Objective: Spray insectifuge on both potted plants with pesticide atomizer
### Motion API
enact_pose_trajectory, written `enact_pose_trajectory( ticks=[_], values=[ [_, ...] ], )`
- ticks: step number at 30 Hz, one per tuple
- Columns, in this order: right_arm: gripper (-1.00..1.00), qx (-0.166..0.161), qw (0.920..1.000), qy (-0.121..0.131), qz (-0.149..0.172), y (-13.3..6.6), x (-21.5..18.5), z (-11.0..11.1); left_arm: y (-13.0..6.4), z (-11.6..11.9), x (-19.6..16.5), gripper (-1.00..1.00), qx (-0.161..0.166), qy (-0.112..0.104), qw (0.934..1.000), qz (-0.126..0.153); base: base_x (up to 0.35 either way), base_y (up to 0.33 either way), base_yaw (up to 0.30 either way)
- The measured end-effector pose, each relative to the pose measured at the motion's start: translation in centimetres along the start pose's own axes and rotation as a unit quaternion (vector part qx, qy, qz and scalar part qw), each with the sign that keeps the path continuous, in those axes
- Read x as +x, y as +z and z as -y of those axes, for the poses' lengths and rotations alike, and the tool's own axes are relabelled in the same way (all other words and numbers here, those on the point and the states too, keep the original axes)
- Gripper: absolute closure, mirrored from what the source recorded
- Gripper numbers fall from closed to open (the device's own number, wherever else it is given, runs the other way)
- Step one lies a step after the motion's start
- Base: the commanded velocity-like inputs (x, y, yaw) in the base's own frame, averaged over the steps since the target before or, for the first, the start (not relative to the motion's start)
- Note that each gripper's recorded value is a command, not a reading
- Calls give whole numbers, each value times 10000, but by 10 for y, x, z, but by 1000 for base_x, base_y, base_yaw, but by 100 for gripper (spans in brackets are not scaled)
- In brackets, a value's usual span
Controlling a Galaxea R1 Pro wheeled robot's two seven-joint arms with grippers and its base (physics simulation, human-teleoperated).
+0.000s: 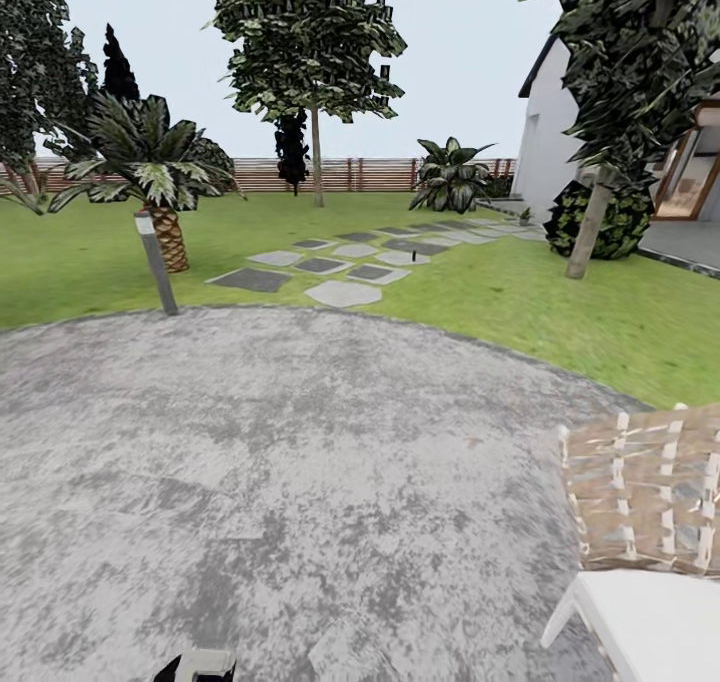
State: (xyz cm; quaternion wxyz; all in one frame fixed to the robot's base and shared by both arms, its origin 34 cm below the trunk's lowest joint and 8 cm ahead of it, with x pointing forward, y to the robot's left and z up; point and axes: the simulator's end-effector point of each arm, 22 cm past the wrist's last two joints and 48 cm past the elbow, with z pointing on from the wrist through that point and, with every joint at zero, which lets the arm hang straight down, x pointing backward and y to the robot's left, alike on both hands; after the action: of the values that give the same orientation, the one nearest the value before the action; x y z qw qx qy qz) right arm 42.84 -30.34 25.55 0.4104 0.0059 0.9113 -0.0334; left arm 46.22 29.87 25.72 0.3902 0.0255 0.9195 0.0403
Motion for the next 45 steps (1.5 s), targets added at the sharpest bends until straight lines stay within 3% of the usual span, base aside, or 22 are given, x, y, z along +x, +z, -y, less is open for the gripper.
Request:
enact_pose_trajectory(
  ticks=[45],
  values=[
    [-100, 0, 10000, 0, 0, 0, 0, 0, 0, 0, 0, -100, 1, 1, 10000, 0, 340, 0, 0]
  ],
)
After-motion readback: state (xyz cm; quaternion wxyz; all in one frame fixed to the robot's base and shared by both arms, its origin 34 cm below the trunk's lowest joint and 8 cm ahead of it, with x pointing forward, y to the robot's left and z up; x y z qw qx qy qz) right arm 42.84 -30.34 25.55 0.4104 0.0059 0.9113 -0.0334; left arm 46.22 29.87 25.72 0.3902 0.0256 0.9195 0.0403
